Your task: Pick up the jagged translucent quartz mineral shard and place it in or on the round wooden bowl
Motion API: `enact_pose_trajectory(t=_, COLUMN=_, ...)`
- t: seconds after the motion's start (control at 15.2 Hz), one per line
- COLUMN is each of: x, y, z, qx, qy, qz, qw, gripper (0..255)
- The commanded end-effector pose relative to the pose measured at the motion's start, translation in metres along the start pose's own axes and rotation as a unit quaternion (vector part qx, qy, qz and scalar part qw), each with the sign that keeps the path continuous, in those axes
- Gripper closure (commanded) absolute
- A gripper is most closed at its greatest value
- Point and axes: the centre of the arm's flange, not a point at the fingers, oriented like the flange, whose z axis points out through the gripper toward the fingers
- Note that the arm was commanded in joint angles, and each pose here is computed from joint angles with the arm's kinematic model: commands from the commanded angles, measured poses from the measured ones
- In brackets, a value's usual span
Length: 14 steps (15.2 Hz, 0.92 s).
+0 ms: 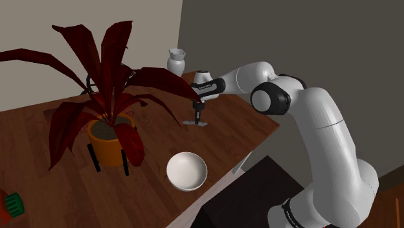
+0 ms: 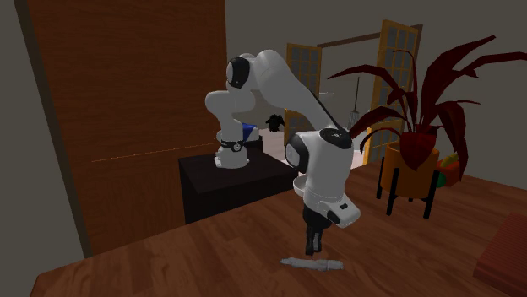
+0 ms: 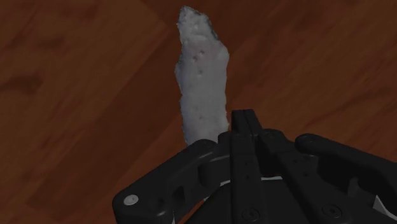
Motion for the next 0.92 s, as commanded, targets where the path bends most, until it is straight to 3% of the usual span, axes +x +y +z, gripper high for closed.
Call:
enact_pose_trajectory(t=0.0, x=0.0, y=0.0, z=0.0, qx=0.0, qy=0.0, qz=0.0, qw=1.0, gripper=0)
enact_pose_trajectory(t=0.07, x=0.013, y=-0.002, z=-0.006, qx=-0.022, qy=-0.007, qz=0.031, qw=0.9992, gripper=0)
enact_pose_trajectory(t=0.2, x=0.04, y=-0.006, z=-0.017, qx=-0.065, qy=-0.022, qz=0.094, qw=0.9932, gripper=0)
enact_pose_trajectory(t=0.26, x=0.047, y=-0.006, z=-0.02, qx=-0.075, qy=-0.025, qz=0.108, qw=0.991, gripper=0)
enact_pose_trajectory(t=0.86, x=0.044, y=0.0, z=0.02, qx=-0.075, qy=-0.025, qz=0.108, qw=0.991, gripper=0)
